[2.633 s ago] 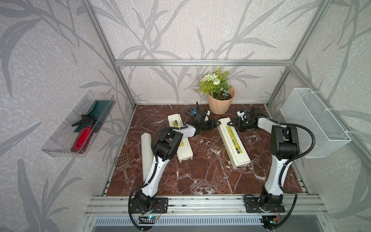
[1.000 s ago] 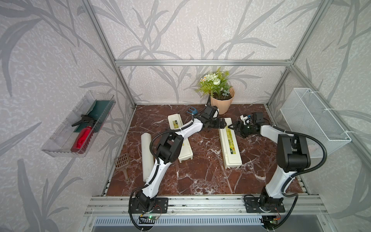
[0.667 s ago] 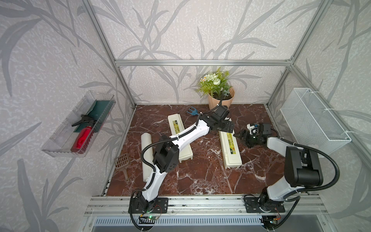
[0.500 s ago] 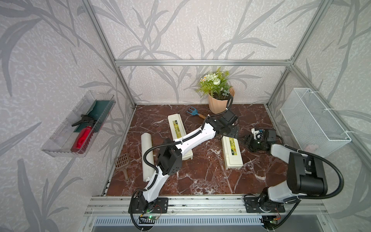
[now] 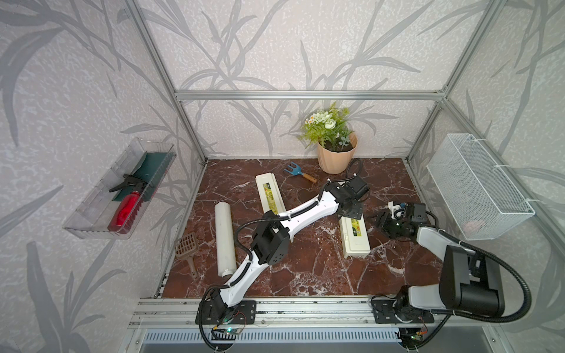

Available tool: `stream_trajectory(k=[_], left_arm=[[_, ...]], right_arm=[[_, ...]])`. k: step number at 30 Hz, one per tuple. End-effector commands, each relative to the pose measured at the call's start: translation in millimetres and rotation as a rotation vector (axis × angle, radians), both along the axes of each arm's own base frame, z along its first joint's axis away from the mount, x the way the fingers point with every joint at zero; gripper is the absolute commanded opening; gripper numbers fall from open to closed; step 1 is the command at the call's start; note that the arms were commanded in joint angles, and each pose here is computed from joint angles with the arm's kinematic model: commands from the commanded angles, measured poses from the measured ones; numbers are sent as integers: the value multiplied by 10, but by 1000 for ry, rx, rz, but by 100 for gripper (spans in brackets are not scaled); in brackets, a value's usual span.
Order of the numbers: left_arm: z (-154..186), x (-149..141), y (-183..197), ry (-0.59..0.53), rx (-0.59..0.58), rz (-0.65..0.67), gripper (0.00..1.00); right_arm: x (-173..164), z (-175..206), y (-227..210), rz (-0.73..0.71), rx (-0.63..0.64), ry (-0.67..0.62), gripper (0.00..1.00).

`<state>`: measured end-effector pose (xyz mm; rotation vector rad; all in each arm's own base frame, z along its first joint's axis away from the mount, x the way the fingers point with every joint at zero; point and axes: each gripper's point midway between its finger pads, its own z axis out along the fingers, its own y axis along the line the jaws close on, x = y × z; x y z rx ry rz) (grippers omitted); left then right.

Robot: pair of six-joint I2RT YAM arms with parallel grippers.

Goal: Put plastic wrap rolls into dispensers
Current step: Close the lid on the plastic wrap cutting box, then open the lid of the plastic wrap cutting box.

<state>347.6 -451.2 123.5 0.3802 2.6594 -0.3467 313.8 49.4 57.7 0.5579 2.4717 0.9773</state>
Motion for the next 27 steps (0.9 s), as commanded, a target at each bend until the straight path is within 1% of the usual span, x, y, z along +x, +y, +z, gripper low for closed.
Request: stream_trajectory(k=[1,5,8,11,15,17,20,22,27], left_arm=[[52,-67,9,6,19,30,88],[51,-98,-32,4,16,18,88],[36,-104,-45,2,24,9,88],[-29,-95,-2,-1,64,2,88],[-138,-97,123,-15,154,-7,88],[-141,-102,165,-25,182,-13,88],[-73,-103,178,-73,217,-34,88],[-87,-121,155,-80,224,-50,89],[-230,-168,121,-40,225,-63,87]], right_arm=[[-106,-152,82,52,-30,53,62],[-125,-166,349,130,-35,48,59],[-121,-135,474,143,-14,35,59],[-135,-130,486,136,-18,32,59],[-151,-131,482,139,-23,30,59],[-153,-135,490,139,-17,30,59],[-148,-137,494,137,-12,28,59],[-146,-133,492,135,-12,26,59],[-129,-123,481,130,-19,23,60]])
